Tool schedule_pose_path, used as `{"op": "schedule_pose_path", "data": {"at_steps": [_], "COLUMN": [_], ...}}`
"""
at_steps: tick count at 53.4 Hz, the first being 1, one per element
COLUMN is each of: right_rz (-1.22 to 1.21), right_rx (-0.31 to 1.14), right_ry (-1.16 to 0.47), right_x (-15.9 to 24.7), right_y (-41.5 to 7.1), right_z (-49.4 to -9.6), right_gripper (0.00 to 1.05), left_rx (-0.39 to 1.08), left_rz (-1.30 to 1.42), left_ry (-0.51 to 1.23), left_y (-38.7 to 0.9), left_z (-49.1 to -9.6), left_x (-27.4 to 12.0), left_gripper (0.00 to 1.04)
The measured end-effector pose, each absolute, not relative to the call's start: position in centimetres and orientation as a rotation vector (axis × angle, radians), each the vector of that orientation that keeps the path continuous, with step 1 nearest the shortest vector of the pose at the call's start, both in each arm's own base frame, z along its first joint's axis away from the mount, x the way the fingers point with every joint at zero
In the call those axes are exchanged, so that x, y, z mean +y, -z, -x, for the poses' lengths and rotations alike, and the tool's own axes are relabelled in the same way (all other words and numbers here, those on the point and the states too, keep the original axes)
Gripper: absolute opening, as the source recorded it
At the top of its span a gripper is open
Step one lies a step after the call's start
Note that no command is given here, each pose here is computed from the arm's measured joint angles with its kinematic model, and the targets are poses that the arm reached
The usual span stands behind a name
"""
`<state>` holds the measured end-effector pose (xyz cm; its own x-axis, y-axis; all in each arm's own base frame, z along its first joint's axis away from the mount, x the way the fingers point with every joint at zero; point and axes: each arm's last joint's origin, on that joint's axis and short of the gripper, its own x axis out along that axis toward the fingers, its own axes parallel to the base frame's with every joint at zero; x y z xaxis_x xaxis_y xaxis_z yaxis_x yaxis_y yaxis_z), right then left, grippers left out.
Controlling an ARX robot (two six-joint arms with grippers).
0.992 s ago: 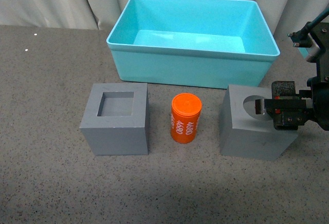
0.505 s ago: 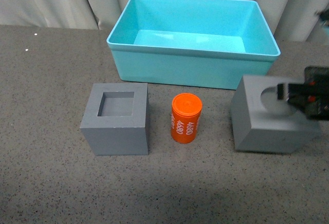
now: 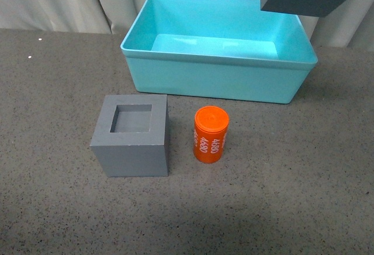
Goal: Place gray and orange parts in blue box
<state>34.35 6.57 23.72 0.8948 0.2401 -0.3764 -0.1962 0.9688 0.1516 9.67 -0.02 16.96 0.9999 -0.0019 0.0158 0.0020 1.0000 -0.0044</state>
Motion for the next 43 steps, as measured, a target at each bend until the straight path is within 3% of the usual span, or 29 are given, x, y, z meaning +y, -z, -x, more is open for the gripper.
{"op": "schedule_pose_path", "data": {"at_steps": [12,25,43], "right_rz": [-0.090,-0.087,-0.079], "right_rx": [0.515,0.742,0.844], "right_ry": [-0.198,-0.144,-0.127], "right_x": [7.5,8.8,9.5], "right_y": [-21.4,-16.2,-13.2], "right_z": [-39.5,-44.4,-46.5], "right_gripper": [0.17,0.17,0.17], "left_rx": [-0.016,-0.016,-0.016], "left_rz": [0.004,0.004,0.004], "left_ry": [0.002,0.002,0.002], "left_y": [-17.0,-17.0,-17.0], "left_z": [-9.7,-9.7,-9.7], "left_x": [0.0,0.0,0.0], "left_gripper": [0.98,0.98,0.98]}}
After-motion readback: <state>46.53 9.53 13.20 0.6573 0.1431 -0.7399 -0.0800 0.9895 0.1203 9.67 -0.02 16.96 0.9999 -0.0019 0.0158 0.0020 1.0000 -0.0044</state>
